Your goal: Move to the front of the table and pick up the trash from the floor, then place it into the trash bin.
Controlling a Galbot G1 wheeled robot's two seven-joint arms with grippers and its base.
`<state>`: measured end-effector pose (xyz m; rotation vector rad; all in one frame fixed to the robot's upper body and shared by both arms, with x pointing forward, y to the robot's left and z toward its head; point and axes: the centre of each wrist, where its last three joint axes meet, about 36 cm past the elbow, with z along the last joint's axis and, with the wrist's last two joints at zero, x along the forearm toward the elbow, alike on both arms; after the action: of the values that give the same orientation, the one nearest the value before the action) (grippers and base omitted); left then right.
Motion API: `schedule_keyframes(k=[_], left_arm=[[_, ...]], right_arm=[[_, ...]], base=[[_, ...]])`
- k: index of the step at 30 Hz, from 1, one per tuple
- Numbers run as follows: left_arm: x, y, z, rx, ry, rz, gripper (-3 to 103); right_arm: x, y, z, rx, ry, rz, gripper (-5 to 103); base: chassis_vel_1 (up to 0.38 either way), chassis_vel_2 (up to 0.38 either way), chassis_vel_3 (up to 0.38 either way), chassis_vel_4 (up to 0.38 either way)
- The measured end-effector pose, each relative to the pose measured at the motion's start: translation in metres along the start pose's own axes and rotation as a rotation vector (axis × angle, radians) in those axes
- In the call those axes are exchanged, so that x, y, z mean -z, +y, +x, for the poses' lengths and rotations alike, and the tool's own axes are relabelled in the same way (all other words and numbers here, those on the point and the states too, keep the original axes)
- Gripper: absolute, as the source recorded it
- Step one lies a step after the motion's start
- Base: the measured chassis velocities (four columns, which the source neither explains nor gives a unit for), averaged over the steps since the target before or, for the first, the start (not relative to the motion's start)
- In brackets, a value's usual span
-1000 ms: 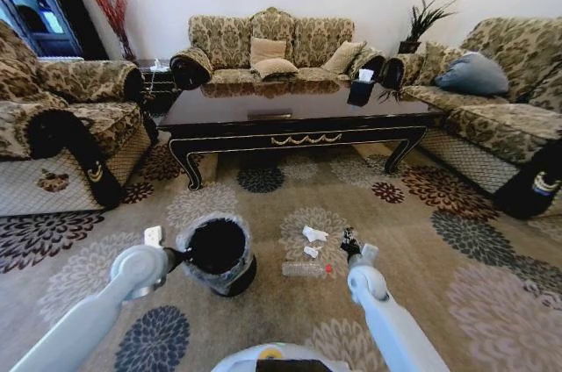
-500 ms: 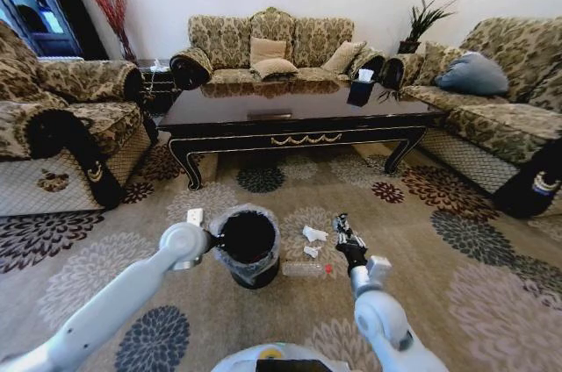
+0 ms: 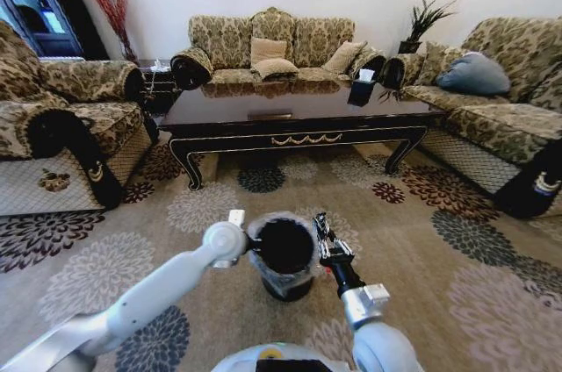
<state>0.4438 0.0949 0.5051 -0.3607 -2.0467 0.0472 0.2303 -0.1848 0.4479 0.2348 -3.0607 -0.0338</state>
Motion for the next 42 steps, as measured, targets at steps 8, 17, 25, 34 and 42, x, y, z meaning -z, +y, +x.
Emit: schedule_keyframes(k=[8, 17, 25, 34, 42], left_arm=[[0.001, -0.012, -0.003, -0.012, 0.002, -0.017, 0], [-0.002, -0.011, -0.005, -0.006, 0.005, -0.008, 0], [-0.004, -0.007, -0.005, 0.0, 0.006, -0.001, 0], [-0.008, -0.003, -0.004, 0.005, 0.009, 0.009, 0], [-0.009, 0.025, 0.004, 0.043, -0.007, 0.05, 0]], right_arm=[[-0.004, 0.005, 0.007, 0.013, 0.016, 0.003, 21], [-0.013, 0.006, 0.01, 0.041, 0.046, 0.011, 37], [-0.014, 0.005, 0.009, 0.041, 0.049, 0.004, 63], [-0.013, 0.006, 0.01, 0.038, 0.048, -0.007, 95], [-0.001, -0.013, -0.002, -0.014, 0.003, -0.031, 100]], base=[[0.0, 0.0, 0.0, 0.0], [0.0, 0.0, 0.0, 0.0], [0.0, 0.0, 0.0, 0.0], [0.0, 0.0, 0.0, 0.0], [0.0, 0.0, 0.0, 0.0]])
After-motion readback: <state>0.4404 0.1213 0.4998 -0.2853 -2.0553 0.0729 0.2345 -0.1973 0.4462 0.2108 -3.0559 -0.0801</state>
